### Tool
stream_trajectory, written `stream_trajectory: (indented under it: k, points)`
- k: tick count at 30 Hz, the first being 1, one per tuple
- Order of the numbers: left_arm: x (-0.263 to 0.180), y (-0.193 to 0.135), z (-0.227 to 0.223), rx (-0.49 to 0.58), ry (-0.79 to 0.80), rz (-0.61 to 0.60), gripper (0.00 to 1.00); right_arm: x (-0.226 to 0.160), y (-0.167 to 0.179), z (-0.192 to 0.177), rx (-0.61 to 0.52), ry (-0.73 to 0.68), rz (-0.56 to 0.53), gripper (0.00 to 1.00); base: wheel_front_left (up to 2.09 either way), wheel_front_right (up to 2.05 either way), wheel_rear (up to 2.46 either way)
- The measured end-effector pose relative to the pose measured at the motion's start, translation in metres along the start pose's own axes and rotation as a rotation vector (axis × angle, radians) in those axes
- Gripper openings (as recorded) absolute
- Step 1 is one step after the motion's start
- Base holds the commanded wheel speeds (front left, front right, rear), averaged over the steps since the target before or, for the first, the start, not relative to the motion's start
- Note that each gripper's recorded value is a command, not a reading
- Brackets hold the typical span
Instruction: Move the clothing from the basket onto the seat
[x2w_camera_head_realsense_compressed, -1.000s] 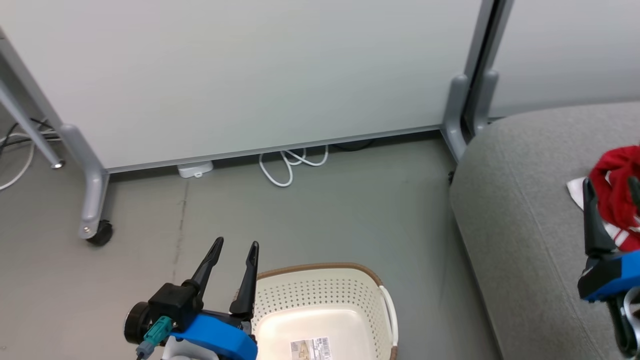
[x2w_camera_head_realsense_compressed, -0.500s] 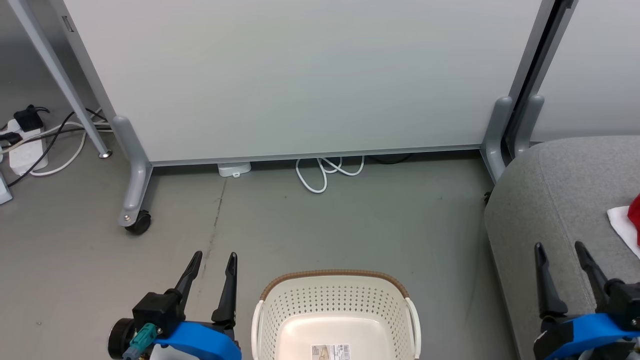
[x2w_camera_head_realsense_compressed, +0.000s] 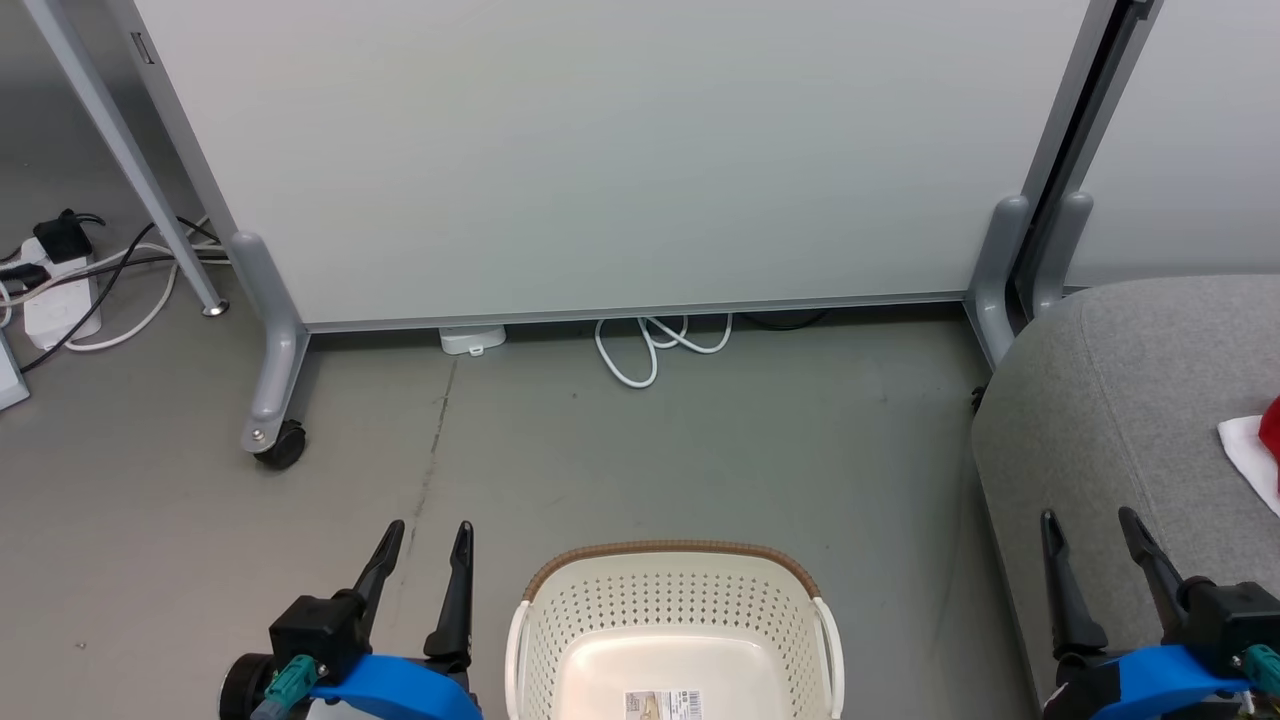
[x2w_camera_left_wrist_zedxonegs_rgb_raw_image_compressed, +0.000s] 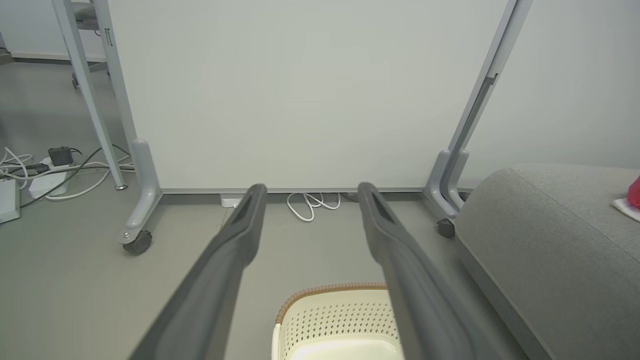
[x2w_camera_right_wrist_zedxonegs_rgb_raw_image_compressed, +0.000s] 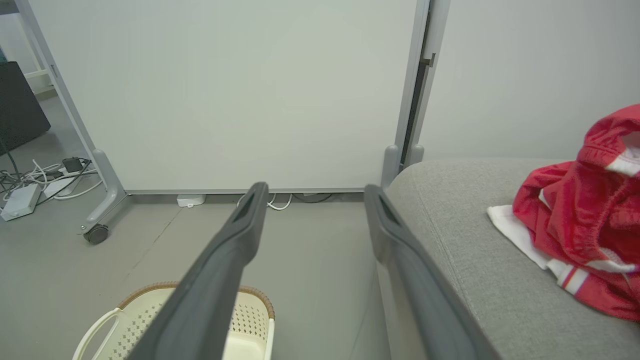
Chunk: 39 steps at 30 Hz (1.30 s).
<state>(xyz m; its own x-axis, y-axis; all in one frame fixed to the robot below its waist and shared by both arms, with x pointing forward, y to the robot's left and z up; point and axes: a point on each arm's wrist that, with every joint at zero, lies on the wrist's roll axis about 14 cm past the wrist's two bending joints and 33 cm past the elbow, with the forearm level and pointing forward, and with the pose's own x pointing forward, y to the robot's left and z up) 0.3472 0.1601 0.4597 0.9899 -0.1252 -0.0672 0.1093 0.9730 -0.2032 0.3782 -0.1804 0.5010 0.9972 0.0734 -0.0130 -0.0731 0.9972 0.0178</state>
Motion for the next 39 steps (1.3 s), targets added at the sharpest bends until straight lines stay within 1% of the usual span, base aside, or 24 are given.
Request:
stream_trajectory:
  k: [15,16,22,24,39]
  points:
    - [-0.002,0.001,-0.001,-0.004,0.003,0.004,1.0,-0.001,0.009,-0.003,0.027,0.004,0.022,1.0,0.0,0.0,0.0]
    - [-0.003,0.0,-0.004,-0.006,0.01,0.004,0.0,-0.001,0.009,-0.004,0.028,0.009,0.022,0.0,0.0,0.0,0.0]
    - [-0.022,0.003,-0.038,-0.022,0.113,0.026,0.0,-0.006,0.011,-0.026,0.045,0.08,0.017,0.0,0.0,0.0,0.0]
    - [-0.026,0.005,-0.045,-0.043,0.136,0.038,0.0,-0.007,0.01,-0.031,0.068,0.099,0.01,0.0,0.0,0.0,0.0]
    - [-0.018,0.02,-0.031,-0.299,0.1,0.126,0.0,-0.008,0.003,-0.033,0.358,0.104,-0.042,0.0,0.0,0.0,0.0]
